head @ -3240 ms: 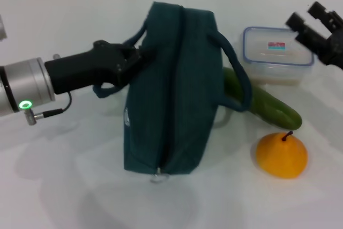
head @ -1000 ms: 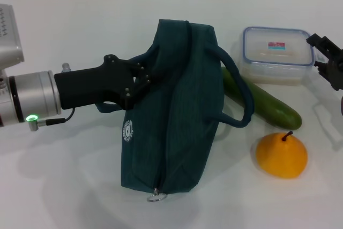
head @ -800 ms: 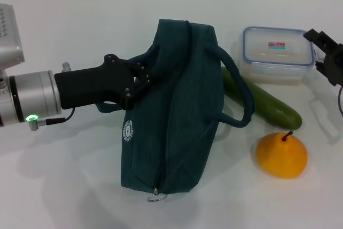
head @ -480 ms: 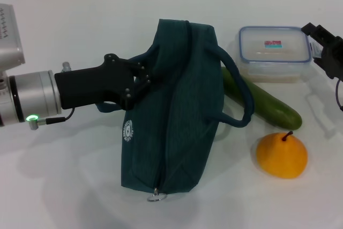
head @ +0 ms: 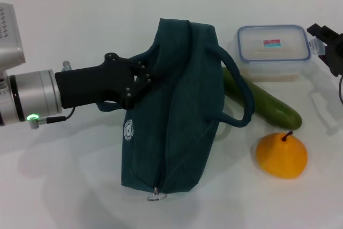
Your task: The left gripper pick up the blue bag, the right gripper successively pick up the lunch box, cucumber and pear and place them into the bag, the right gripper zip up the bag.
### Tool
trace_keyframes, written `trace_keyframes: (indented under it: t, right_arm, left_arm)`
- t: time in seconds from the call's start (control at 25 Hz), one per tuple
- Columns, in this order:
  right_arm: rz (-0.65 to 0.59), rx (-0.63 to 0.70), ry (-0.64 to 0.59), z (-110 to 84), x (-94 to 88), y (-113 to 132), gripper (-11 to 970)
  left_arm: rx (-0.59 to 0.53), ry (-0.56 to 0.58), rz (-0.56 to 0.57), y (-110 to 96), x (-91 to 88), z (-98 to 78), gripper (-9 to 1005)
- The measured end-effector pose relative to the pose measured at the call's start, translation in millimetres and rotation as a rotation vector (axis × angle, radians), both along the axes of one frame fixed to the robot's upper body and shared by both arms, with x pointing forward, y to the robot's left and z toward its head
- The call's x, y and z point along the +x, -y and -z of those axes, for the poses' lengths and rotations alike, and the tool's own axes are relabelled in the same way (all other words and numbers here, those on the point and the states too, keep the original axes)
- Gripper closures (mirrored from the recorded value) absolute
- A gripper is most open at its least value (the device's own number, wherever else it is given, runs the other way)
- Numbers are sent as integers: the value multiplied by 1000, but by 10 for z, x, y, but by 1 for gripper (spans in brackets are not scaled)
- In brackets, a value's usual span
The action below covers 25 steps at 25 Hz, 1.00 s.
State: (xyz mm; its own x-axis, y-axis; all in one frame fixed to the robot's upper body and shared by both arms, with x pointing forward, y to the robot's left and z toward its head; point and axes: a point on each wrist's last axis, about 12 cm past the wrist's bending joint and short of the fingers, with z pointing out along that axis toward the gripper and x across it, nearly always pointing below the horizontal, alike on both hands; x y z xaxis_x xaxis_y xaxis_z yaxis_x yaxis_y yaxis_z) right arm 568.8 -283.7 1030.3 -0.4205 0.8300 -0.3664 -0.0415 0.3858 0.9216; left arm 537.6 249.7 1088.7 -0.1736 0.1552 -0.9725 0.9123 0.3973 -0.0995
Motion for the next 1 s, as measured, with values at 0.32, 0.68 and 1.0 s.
trace_keyframes:
  t: [0.32,0.68,1.0]
  right_arm:
    - [-1,-3,-8,2,14,-8,540]
    - [-2,9,-34,25,9,-14,541]
    - [-16,7,-76,42,50,-60,541]
  left_arm:
    - [0,1,-1,1,5,-2,961]
    - [-1,1,-2,-1,1,0,961]
    - [7,10,8,7,-12,12,961]
